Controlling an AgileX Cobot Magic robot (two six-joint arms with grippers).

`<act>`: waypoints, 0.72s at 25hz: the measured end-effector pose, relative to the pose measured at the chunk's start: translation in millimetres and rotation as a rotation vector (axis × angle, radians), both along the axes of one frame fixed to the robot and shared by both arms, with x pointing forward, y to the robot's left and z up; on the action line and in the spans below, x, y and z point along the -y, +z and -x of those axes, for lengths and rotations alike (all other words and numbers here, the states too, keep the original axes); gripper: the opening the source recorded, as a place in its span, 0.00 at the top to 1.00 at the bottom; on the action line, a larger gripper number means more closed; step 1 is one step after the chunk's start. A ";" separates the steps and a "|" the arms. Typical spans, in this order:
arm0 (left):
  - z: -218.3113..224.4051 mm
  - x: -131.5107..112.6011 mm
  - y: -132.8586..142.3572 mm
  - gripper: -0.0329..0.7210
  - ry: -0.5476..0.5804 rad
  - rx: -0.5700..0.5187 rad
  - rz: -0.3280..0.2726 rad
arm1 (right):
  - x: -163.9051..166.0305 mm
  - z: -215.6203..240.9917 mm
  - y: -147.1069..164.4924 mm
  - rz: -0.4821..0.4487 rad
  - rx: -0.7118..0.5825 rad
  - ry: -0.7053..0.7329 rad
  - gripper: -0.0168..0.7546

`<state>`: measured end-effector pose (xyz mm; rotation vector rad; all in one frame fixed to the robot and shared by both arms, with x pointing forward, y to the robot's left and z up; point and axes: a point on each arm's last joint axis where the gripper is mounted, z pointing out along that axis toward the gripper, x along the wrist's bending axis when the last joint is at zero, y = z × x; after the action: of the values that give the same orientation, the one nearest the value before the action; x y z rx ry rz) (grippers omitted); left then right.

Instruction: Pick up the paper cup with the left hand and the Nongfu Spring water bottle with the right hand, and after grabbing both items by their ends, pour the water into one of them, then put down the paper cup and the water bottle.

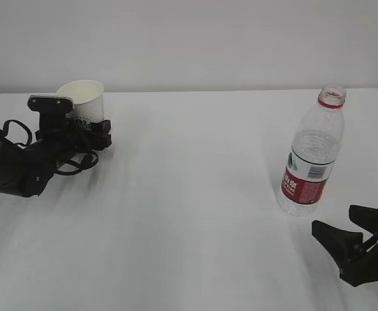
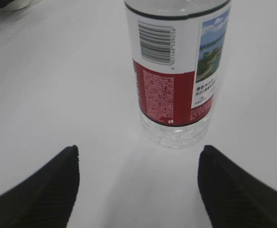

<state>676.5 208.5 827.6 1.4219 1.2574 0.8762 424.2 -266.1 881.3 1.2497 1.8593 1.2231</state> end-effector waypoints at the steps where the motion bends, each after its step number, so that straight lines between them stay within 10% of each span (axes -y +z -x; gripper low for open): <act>1: 1.8 0.0 1.8 0.24 -0.004 -0.005 -0.003 | 0.0 0.0 0.0 0.000 0.000 0.000 0.21; 18: 56.1 -3.3 13.1 0.25 -0.097 0.076 -0.005 | 0.0 0.0 0.0 0.000 0.000 0.000 0.21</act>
<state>620.4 211.8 840.7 1.4283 1.1211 0.8595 424.2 -266.1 881.3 1.2497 1.8593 1.2231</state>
